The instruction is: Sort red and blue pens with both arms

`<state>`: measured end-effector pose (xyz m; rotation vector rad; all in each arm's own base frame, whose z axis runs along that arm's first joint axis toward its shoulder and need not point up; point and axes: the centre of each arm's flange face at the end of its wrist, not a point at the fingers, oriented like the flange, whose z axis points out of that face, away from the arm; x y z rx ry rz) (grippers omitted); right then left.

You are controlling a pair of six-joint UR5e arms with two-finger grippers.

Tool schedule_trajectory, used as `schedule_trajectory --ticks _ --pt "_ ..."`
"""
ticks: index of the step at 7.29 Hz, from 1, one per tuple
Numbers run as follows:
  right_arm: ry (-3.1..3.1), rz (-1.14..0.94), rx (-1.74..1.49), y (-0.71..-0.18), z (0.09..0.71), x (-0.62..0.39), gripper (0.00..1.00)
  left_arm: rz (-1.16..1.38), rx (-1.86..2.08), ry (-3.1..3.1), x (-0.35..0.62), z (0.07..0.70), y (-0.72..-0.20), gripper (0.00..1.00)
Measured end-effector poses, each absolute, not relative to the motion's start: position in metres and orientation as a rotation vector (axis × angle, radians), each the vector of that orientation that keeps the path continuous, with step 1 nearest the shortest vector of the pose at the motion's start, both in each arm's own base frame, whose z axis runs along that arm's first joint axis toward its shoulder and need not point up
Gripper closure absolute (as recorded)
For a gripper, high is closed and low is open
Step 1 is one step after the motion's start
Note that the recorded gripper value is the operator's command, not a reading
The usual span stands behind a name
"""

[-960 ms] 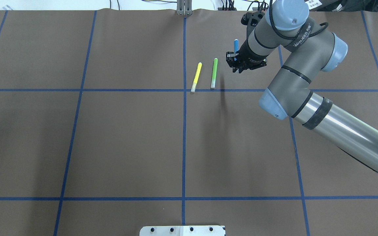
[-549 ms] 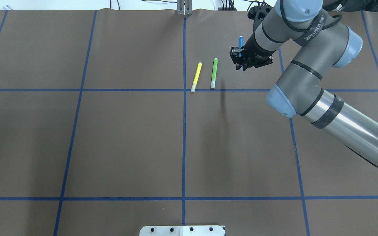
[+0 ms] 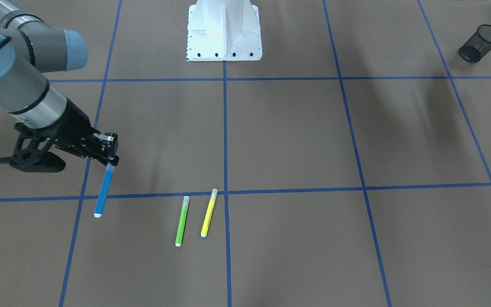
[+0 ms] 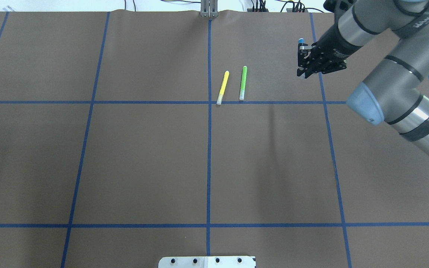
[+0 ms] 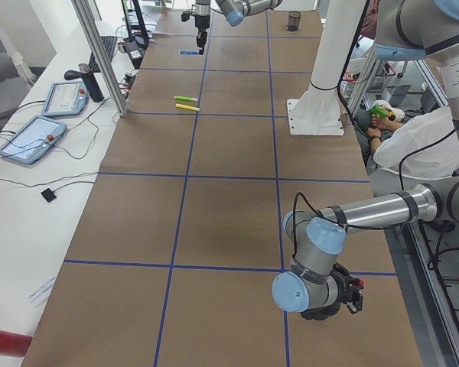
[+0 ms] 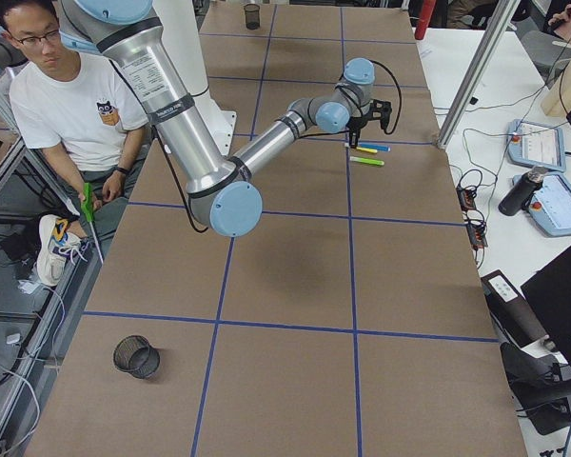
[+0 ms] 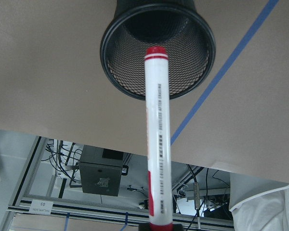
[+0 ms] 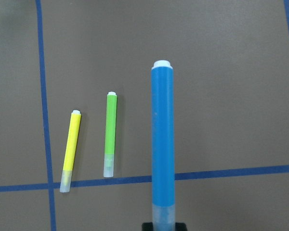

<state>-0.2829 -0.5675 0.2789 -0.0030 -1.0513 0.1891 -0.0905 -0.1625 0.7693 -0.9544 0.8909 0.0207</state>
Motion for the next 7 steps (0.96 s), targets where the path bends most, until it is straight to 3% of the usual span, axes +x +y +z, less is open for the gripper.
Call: schedule_trajectory --ticks 5,6,7 --pt "-1.088 0.252 -0.031 -0.527 0.322 -0.184 1.00 -0.021 -0.978 0.921 -0.087 0.787 -0.167 1.00" --pt "-1.084 0.258 -0.032 -0.513 0.331 -0.173 1.00 -0.035 -0.976 0.932 -0.086 0.789 -0.169 0.95" --pt "-1.076 0.260 -0.028 -0.501 0.342 -0.161 1.00 -0.046 -0.979 0.941 -0.085 0.793 -0.168 0.68"
